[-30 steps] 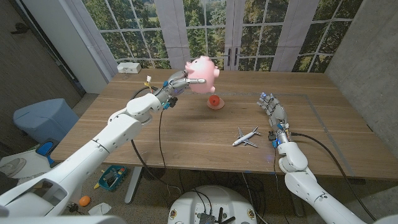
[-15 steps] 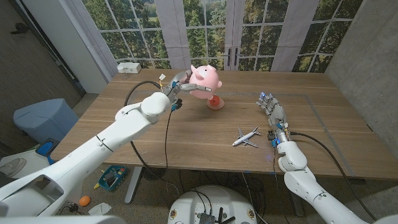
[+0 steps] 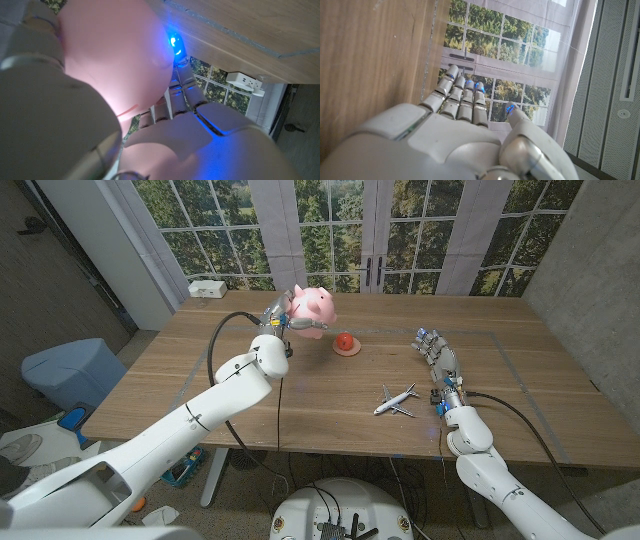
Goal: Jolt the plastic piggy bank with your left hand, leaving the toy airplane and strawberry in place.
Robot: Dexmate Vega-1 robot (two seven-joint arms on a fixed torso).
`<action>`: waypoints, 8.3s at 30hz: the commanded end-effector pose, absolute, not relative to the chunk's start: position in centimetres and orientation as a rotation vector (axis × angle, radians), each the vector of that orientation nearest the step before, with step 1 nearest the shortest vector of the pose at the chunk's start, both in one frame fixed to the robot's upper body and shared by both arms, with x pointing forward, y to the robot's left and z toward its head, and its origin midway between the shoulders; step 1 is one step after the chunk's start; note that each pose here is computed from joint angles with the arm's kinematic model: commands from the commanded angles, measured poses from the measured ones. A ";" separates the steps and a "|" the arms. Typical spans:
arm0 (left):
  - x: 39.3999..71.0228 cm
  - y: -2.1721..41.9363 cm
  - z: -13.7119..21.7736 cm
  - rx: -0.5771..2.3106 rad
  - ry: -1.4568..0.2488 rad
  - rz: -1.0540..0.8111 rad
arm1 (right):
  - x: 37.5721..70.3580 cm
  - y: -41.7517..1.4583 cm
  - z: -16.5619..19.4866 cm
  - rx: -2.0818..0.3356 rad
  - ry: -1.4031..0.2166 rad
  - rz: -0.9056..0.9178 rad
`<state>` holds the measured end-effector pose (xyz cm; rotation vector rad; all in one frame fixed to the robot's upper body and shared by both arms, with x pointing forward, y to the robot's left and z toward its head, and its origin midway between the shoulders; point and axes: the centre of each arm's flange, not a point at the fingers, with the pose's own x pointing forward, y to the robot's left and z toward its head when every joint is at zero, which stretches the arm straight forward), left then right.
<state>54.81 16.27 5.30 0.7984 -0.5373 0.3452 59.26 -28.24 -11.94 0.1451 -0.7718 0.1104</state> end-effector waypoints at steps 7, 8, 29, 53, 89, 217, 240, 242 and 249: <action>54.2 15.9 5.3 0.820 -0.544 0.520 | 59.3 -28.1 -11.8 0.143 -0.772 0.109; 54.3 15.9 5.3 0.819 -0.543 0.516 | 59.4 -28.1 -11.8 0.144 -0.772 0.110; 55.8 17.5 6.4 0.624 -0.569 -0.011 | 59.3 -28.4 -11.8 0.146 -0.777 0.100; 58.5 19.1 6.4 0.166 -0.625 -0.705 | 59.2 -28.4 -12.0 0.147 -0.779 0.100; 57.3 18.9 6.6 0.442 -0.538 -0.355 | 59.5 -28.1 -11.8 0.149 -0.774 0.105; 55.4 16.5 6.3 0.898 -0.578 0.475 | 60.8 -28.1 -11.2 0.152 -0.763 0.105; 54.5 15.8 5.4 0.781 -0.630 0.681 | 60.9 -28.4 -11.3 0.156 -0.769 0.109; 54.4 15.7 5.4 0.782 -0.627 0.679 | 60.8 -28.4 -11.3 0.156 -0.769 0.108; 54.7 15.7 5.7 0.789 -0.612 0.583 | 60.7 -28.6 -11.3 0.157 -0.773 0.105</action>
